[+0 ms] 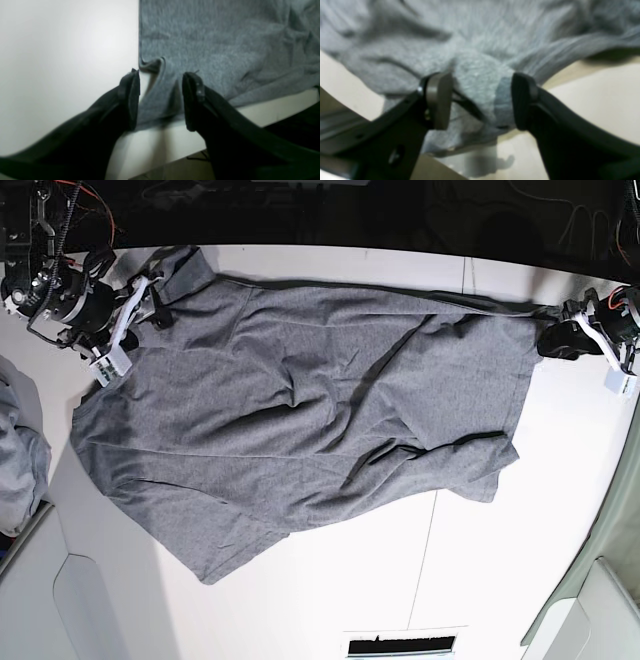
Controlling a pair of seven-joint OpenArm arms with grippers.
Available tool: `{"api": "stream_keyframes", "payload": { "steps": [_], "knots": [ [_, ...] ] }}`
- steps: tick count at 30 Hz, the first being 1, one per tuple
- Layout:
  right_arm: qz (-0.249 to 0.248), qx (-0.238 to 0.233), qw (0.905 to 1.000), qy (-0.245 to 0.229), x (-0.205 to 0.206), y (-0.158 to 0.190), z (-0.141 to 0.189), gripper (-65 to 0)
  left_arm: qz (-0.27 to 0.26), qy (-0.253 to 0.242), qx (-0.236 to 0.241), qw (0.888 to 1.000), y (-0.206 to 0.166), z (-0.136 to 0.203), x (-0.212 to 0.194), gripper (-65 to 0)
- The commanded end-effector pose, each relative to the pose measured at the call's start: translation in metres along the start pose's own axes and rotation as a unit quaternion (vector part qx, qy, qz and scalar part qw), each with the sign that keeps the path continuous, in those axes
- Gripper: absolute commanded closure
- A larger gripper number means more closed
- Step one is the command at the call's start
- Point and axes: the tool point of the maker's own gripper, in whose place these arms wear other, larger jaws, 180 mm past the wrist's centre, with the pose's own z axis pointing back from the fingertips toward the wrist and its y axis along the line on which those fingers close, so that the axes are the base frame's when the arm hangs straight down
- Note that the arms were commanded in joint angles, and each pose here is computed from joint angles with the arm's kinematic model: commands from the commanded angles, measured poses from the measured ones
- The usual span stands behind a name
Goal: Layout the t-shirt on the table in an organized manner, then fold the t-shirt properly
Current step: 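Regrasp the shirt edges with both grippers and pull them apart, then hold the shirt taut with both grippers and release it flat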
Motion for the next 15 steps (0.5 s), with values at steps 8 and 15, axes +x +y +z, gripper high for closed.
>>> {"api": "stream_keyframes", "payload": {
  "steps": [8,15],
  "knots": [
    [0.053,0.036,0.9978,0.013,0.003,0.038,-0.016,-27.7,-0.020,0.000,0.008,1.000,0.002,0.002,0.002,-37.0],
    [0.054,0.032,0.9980,0.008,0.007,0.036,-0.015,0.0,-0.037,0.014,0.024,0.999,0.008,0.002,-0.002,-5.5]
  ]
}}
